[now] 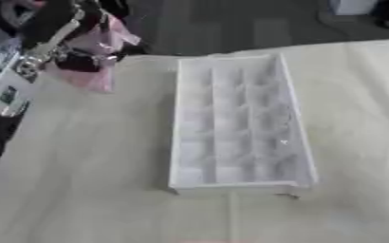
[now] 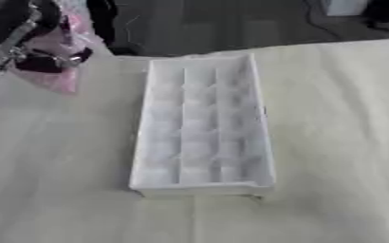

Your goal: Pick up objects on the table and place them in the box.

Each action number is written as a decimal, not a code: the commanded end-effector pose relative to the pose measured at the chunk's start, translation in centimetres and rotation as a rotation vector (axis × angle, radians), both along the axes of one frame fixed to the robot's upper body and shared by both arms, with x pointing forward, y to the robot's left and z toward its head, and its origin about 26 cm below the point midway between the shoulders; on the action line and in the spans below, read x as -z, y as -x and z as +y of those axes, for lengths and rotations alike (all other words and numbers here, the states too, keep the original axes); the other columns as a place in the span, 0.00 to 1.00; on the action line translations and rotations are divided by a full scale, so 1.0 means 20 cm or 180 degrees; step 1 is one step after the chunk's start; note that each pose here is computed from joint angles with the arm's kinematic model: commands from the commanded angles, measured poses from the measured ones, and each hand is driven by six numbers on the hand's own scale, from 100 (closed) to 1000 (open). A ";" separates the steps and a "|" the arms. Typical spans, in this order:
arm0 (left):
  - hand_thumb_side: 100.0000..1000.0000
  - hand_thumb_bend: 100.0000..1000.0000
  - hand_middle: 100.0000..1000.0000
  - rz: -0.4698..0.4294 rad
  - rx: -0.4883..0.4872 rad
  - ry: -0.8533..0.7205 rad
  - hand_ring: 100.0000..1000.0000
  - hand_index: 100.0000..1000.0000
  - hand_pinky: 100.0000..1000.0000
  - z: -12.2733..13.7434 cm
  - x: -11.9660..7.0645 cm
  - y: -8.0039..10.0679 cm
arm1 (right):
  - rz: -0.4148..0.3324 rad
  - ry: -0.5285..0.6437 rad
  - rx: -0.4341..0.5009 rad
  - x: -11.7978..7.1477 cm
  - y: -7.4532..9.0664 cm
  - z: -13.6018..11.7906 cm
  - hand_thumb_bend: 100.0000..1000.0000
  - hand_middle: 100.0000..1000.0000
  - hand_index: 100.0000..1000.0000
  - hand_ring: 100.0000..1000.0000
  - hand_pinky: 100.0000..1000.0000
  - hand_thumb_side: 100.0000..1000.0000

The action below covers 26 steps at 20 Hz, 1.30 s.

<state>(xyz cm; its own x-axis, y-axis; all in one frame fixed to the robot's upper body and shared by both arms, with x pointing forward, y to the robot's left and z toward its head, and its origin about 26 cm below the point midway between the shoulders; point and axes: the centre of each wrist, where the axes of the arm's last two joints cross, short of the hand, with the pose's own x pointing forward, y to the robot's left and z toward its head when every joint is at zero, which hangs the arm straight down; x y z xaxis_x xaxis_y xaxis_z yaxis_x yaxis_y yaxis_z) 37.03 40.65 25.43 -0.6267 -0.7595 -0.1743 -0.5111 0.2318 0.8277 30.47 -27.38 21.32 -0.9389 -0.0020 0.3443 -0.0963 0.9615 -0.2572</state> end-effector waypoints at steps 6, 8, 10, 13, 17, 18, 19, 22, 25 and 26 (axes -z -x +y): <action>0.00 0.16 0.00 0.0128 0.0789 -0.0162 0.00 0.07 0.00 -0.39 -0.02 -0.15 | -0.0061 0.0037 -0.0015 -0.03 0.02 -0.01 0.36 0.83 0.76 0.83 0.78 1.00; 0.00 0.16 0.00 0.0228 0.0964 -0.0256 0.00 0.07 0.00 -0.48 0.01 -0.17 | -0.0069 0.0040 -0.0009 -0.03 0.02 -0.01 0.36 0.83 0.76 0.83 0.78 1.00; 0.00 0.17 0.00 0.0333 0.1098 -0.0407 0.00 0.07 0.00 -0.54 0.05 -0.19 | -0.0073 0.0048 -0.0005 -0.03 0.02 -0.01 0.36 0.84 0.76 0.83 0.78 1.00; 0.00 0.14 0.00 0.0476 0.1303 -0.0515 0.00 0.07 0.00 -0.63 0.10 -0.20 | -0.0074 0.0056 -0.0006 -0.04 0.02 -0.01 0.36 0.84 0.76 0.83 0.78 1.00; 0.00 0.02 0.00 0.0818 0.1595 -0.0327 0.00 0.06 0.00 -0.71 0.19 -0.22 | -0.0081 0.0060 -0.0038 -0.04 0.01 0.00 0.36 0.84 0.77 0.83 0.78 1.00; 0.00 0.01 0.00 0.0903 0.1651 -0.0290 0.00 0.06 0.00 -0.73 0.19 -0.22 | -0.0081 0.0059 -0.0046 -0.04 0.01 0.00 0.36 0.84 0.77 0.83 0.78 1.00; 0.00 0.00 0.00 0.0992 0.1704 -0.0248 0.00 0.06 0.00 -0.74 0.20 -0.21 | -0.0080 0.0054 -0.0048 -0.04 0.01 0.00 0.36 0.84 0.77 0.83 0.77 1.00; 0.00 0.00 0.00 0.1177 0.1880 -0.0133 0.00 0.09 0.00 -0.79 0.19 -0.20 | -0.0085 0.0049 -0.0060 -0.04 0.01 0.01 0.36 0.84 0.77 0.83 0.77 1.00; 0.00 0.00 0.08 0.1203 0.2121 -0.0087 0.03 0.25 0.00 -0.84 0.12 -0.17 | -0.0079 0.0049 -0.0069 -0.04 0.01 0.01 0.36 0.84 0.77 0.83 0.78 1.00; 0.01 0.00 0.18 0.1195 0.2188 -0.0093 0.14 0.34 0.00 -0.85 0.10 -0.16 | -0.0076 0.0049 -0.0069 -0.04 0.01 0.01 0.36 0.84 0.77 0.83 0.78 1.00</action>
<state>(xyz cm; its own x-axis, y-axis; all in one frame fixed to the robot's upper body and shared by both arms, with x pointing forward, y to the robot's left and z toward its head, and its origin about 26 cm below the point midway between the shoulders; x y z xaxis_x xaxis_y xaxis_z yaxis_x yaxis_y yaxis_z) 40.64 24.01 21.81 -0.9648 -0.2162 0.1494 0.0620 0.3650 0.9290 30.47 -27.36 21.31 -0.9370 -0.0084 0.3492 -0.1071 0.9585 -0.2644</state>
